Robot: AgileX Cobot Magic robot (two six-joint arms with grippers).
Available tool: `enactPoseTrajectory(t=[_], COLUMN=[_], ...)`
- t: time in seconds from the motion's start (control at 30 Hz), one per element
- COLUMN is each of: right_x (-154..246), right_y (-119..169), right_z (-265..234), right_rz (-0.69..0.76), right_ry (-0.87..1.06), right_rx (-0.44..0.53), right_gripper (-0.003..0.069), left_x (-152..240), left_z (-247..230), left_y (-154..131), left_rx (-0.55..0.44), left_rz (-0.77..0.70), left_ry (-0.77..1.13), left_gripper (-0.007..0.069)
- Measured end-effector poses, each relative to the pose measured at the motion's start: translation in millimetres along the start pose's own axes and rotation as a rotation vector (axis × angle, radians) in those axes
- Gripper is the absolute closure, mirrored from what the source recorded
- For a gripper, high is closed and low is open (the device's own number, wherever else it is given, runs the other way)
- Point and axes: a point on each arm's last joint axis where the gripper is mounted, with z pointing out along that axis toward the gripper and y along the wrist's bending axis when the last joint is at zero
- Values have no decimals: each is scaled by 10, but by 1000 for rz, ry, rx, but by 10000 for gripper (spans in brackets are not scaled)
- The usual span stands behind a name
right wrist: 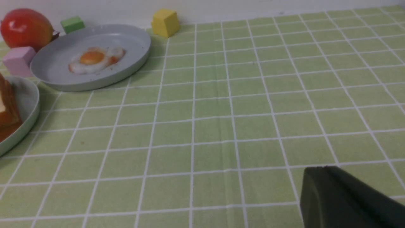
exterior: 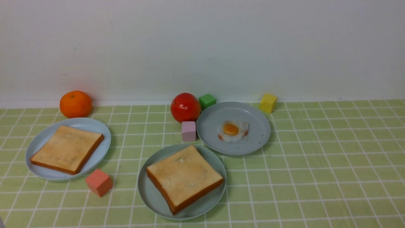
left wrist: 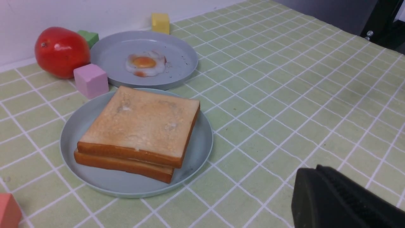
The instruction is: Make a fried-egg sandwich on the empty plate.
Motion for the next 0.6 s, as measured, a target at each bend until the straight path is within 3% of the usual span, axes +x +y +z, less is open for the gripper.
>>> enactPoseTrajectory(t=[0.6], right_x=[5], right_y=[17], right_z=[-2], right_rz=[-13], right_ry=[9], right_rx=[-19], right_gripper=[665], left_x=[0], left_z=[0], left_y=[0], left_rx=[0], left_rz=[0], left_ry=[0], left_gripper=[620])
